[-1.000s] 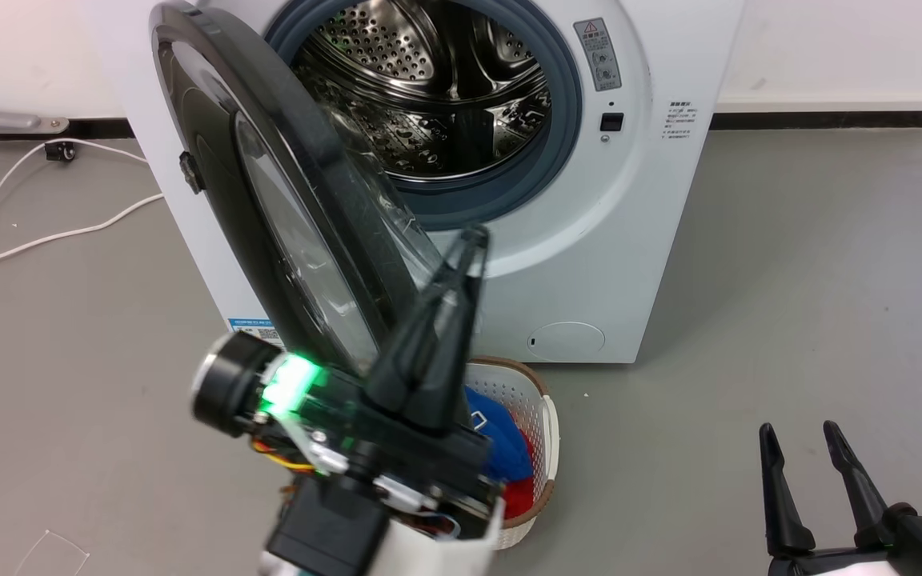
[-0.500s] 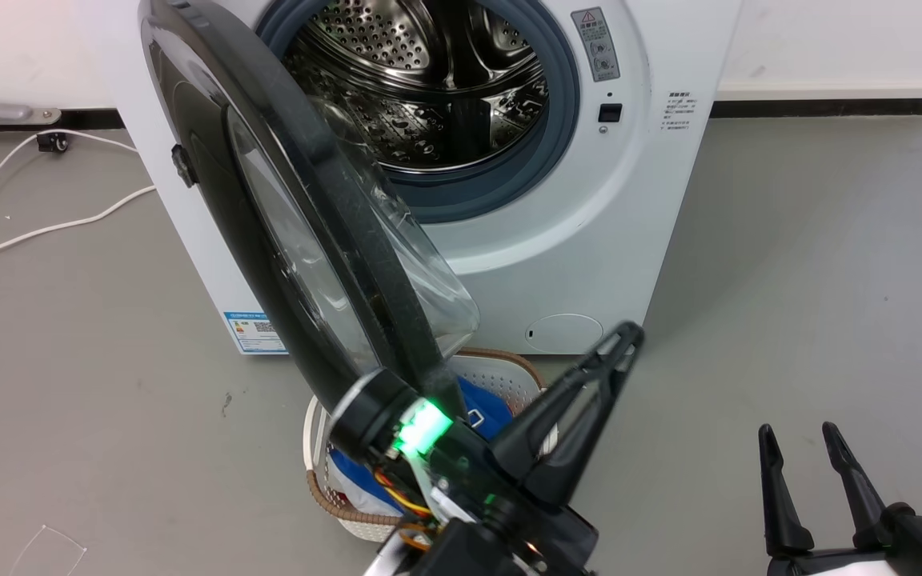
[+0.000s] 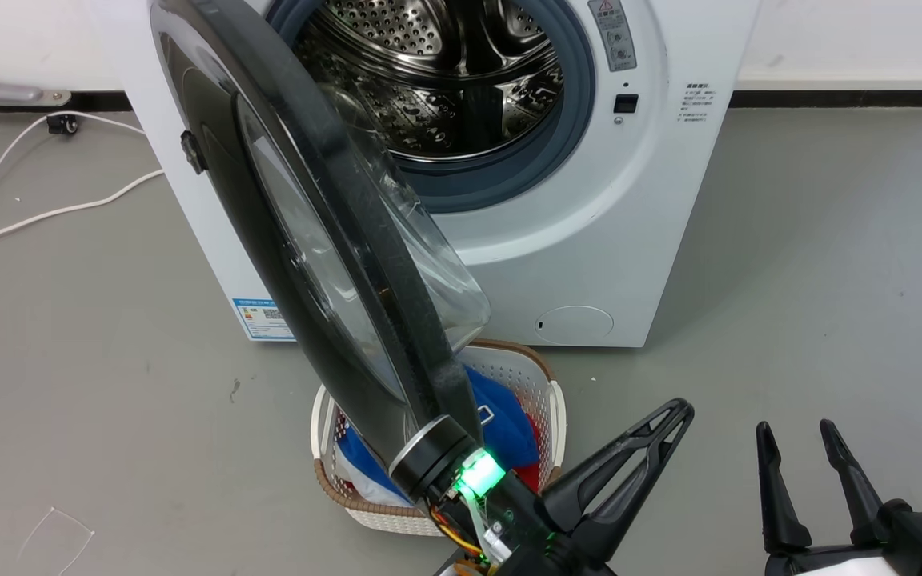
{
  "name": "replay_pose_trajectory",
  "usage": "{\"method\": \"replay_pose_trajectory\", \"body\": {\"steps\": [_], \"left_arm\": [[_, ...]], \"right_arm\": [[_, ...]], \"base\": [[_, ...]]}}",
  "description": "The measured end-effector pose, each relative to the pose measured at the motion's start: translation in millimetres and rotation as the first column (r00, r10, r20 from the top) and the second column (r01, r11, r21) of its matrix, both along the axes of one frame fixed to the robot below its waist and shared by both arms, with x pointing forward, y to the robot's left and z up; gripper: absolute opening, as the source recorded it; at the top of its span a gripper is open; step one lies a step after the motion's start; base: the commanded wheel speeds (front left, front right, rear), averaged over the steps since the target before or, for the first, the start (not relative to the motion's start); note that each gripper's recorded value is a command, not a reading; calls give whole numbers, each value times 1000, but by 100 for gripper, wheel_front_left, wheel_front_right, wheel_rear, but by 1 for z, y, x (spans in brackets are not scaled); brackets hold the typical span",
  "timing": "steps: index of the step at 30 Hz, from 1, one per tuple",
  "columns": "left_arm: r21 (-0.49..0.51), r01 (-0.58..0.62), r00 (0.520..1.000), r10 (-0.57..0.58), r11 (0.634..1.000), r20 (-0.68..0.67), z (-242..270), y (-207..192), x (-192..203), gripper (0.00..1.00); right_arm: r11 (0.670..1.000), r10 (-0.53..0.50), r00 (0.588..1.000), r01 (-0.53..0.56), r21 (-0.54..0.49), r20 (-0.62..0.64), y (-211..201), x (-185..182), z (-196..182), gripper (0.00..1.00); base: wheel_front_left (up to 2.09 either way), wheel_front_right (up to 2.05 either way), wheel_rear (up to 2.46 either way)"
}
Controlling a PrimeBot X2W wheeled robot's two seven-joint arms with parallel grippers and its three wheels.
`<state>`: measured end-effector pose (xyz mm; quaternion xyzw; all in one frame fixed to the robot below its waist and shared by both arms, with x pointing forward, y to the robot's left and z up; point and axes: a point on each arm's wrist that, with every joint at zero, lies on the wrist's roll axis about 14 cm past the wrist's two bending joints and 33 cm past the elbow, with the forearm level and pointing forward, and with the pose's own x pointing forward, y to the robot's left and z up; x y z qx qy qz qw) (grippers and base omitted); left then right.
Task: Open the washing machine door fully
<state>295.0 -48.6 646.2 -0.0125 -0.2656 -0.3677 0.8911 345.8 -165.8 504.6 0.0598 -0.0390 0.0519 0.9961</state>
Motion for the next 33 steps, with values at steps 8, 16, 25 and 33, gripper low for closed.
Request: {"method": "replay_pose_trajectory", "body": {"steps": [8,16,25,33], "left_arm": [[65,-7,995,13,998,-103,-39,2,7,0],[112,-27,976,51,993,-212,-76,9,14,0],[148,-157,942,193,976,-276,-101,44,45,0],[163,-245,920,283,956,-272,-103,70,62,0]], "right_arm": [[1000,7,1000,-7,0,-8,2,5,-3,100],[1000,4,1000,-4,0,-23,2,8,-7,100],[1000,-1,1000,1,-3,-30,0,12,-10,100],[1000,3,999,-3,-3,-38,1,13,-13,100]], "base": [[0,0,0],[0,0,0],[0,0,0],[0,0,0]]}}
